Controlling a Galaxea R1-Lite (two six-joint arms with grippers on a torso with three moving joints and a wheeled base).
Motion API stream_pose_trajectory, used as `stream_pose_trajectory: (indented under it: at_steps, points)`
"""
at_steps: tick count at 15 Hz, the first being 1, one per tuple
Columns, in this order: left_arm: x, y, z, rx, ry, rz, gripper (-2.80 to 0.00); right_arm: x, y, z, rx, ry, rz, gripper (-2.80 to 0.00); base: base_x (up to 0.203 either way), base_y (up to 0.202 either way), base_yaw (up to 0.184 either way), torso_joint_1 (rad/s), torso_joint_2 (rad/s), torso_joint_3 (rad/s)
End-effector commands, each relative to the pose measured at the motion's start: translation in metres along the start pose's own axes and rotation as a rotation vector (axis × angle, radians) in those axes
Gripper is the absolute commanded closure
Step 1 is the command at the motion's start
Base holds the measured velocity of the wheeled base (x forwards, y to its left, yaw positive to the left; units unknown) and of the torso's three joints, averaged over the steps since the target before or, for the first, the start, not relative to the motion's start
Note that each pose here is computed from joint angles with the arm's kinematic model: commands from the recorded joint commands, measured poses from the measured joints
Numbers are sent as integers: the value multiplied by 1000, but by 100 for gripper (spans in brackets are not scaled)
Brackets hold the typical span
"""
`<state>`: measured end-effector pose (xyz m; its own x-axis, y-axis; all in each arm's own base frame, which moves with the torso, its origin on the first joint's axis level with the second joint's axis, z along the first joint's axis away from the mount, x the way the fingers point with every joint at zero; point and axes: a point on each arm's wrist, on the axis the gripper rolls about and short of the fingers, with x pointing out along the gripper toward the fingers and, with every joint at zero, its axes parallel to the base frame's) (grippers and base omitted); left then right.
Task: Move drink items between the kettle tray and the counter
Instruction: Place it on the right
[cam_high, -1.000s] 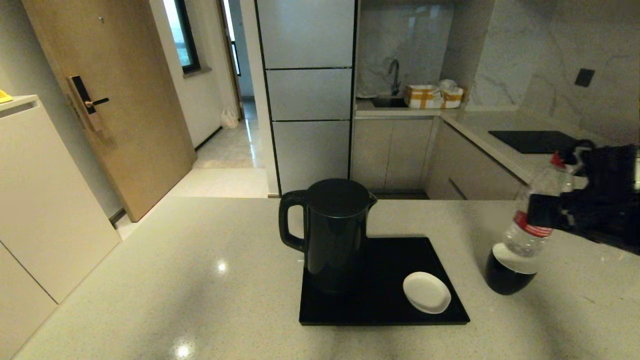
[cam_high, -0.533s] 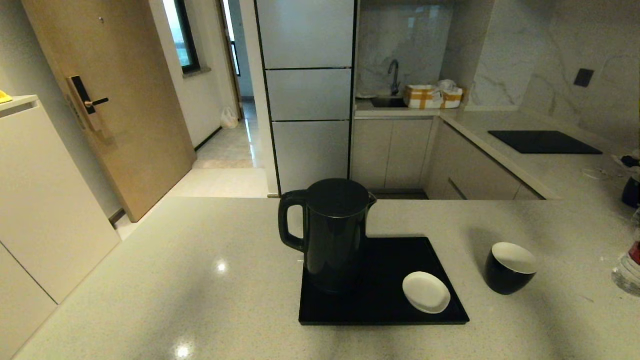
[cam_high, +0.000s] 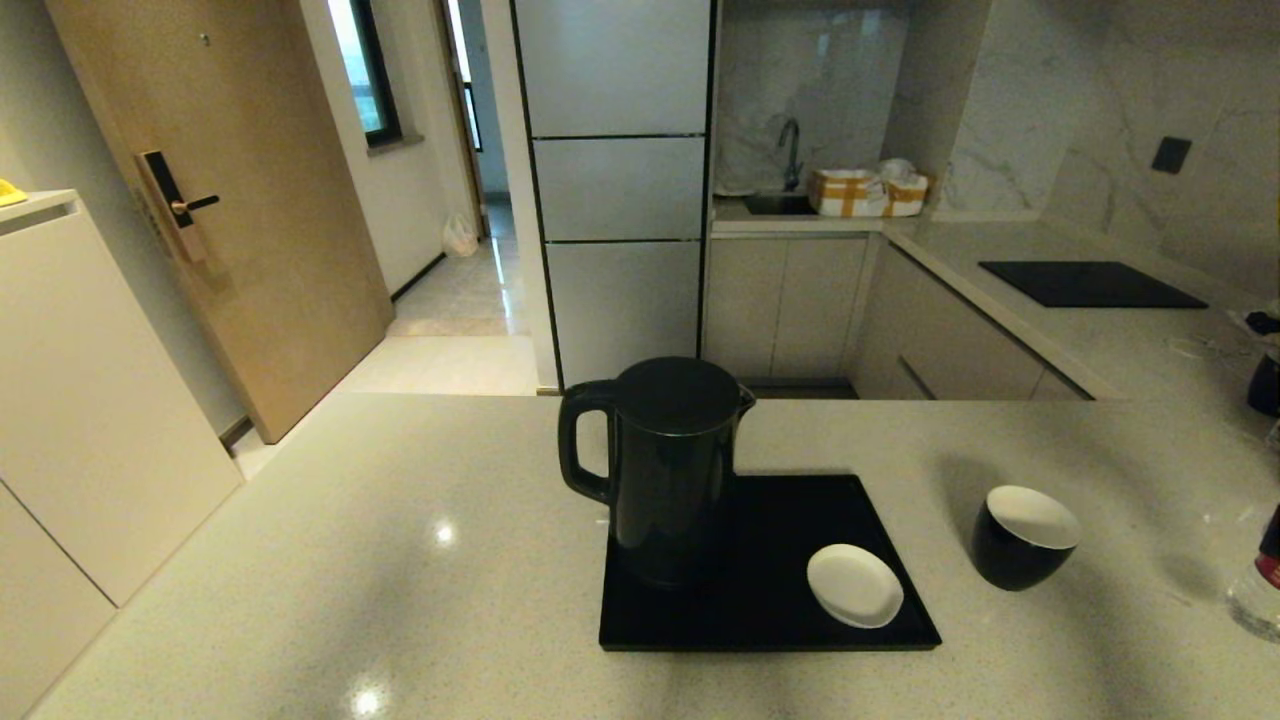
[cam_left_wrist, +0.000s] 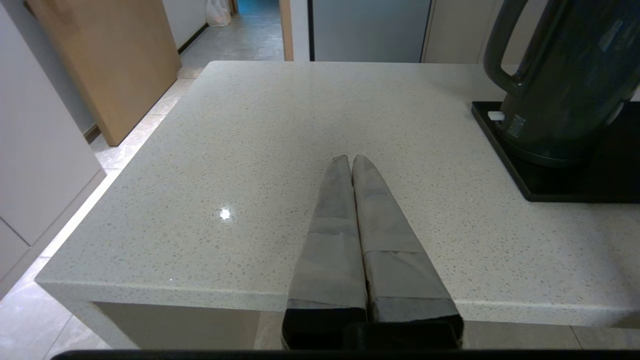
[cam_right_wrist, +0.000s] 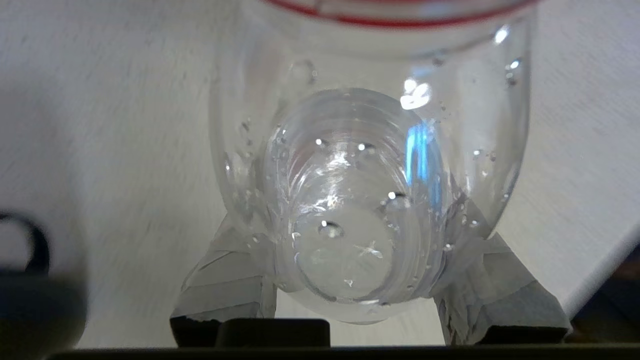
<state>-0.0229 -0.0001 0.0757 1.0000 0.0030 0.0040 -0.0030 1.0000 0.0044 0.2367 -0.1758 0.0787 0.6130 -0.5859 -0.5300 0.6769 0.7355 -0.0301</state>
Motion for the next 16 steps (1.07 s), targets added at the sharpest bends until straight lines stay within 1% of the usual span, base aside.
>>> stream_pose_trajectory:
  at_steps: [1,2,3,5,6,8,9,13,16]
  points:
    - [0,0,0,0,1,0,0,22,0,-21,-3,27,-14,0,0,0,0,0,0,0]
    - [0,0,0,0,1,0,0,29,1,-26,-5,-2,-23,0,0,0,0,0,0,0]
    - [0,0,0,0,1,0,0,40,2,-37,-9,-13,-31,0,0,0,0,0,0,0]
    - [0,0,0,0,1,0,0,60,3,-53,-10,-134,-41,0,0,0,0,0,0,0]
    - [0,0,0,0,1,0,0,63,4,-59,-13,-168,-46,0,0,0,0,0,0,0]
    - [0,0,0,0,1,0,0,64,4,-63,-21,-173,-59,0,0,0,0,0,0,0]
    - [0,0,0,-1,1,0,0,63,4,-62,-21,-175,-62,-280,0,0,0,0,0,0]
    - [0,0,0,0,1,0,0,59,5,-56,-20,-190,-61,-280,0,0,0,0,0,0]
    - [0,0,0,0,1,0,0,57,4,-57,-21,-187,-61,-280,0,0,0,0,0,0]
